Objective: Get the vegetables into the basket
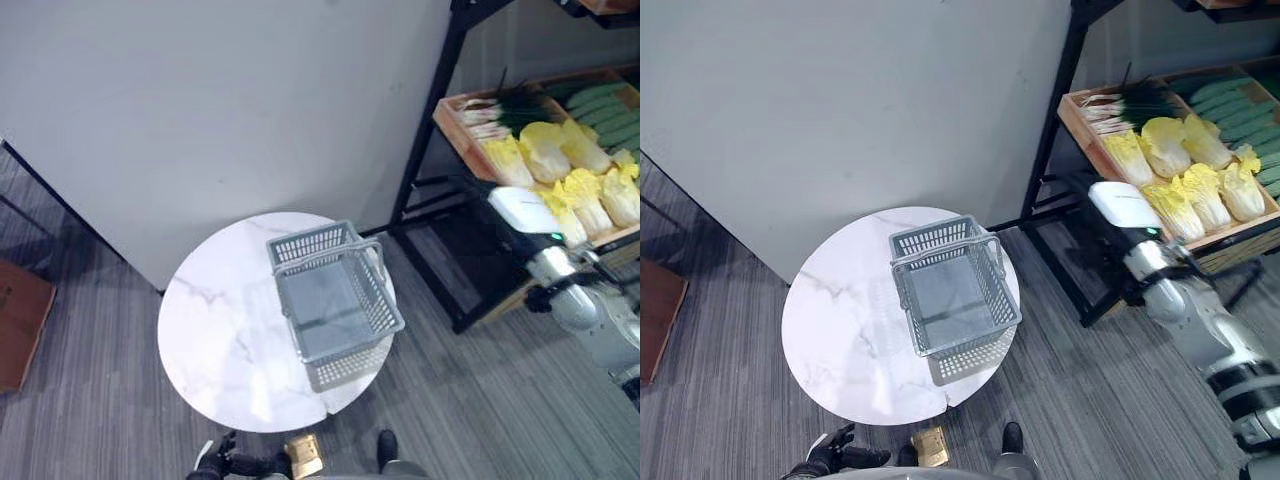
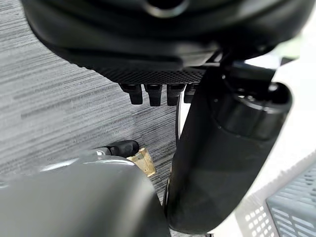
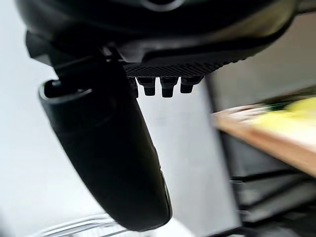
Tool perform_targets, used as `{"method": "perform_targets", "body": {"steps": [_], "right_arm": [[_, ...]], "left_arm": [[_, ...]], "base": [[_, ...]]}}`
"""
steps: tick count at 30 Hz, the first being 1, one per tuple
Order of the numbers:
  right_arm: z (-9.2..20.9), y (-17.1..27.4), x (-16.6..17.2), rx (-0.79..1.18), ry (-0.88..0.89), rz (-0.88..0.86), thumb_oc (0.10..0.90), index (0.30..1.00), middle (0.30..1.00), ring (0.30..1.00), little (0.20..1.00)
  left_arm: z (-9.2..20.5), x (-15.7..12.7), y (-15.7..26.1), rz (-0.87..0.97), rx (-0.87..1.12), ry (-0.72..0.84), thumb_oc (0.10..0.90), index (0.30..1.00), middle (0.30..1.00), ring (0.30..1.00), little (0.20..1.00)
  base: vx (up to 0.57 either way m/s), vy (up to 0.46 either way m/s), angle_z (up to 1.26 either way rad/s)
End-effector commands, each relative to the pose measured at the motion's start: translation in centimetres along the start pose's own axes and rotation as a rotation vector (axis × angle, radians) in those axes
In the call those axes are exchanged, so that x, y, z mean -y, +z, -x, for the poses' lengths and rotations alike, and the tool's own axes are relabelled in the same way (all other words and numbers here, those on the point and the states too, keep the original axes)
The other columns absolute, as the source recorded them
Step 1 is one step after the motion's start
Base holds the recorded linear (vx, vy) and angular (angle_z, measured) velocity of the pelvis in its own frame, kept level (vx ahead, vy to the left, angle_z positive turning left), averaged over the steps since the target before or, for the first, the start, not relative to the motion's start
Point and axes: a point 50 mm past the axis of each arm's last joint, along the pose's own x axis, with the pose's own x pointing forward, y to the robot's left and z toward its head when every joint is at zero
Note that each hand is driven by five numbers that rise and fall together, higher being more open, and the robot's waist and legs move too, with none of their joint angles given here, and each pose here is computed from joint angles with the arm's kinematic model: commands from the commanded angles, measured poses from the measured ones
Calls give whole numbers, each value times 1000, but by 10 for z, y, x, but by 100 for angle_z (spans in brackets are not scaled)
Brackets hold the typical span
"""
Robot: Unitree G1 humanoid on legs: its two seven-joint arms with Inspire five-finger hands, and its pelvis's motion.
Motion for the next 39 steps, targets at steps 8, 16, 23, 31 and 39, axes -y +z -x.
{"method": "perform_targets", "body": {"steps": [8, 16, 23, 31, 39], "right_arm": [[-64, 61, 40, 249, -107, 14, 900, 1000, 1000, 1000, 1000], [-99, 68, 45, 191, -134, 29, 900, 1000, 1000, 1000, 1000], [-111, 56, 45, 100, -126, 62, 900, 1000, 1000, 1000, 1000], [-115, 41, 34, 20, -72, 82, 900, 1000, 1000, 1000, 1000], [-118, 30, 15, -57, -30, 82, 400, 300, 300, 300, 300]], "left_arm": [[2, -11, -12, -103, -61, 28, 900, 1000, 1000, 1000, 1000], [-2, -12, 7, -93, 5, 54, 900, 1000, 1000, 1000, 1000], [-4, -11, 18, -83, 44, 59, 900, 1000, 1000, 1000, 1000], [-5, -8, 27, -87, 75, 53, 900, 1000, 1000, 1000, 1000], [-6, -4, 34, -123, 102, 44, 900, 1000, 1000, 1000, 1000]], "base": [[-34, -6, 13], [-36, 3, 9], [-26, 4, 9], [-16, 10, 6], [-2, 4, 1]]}}
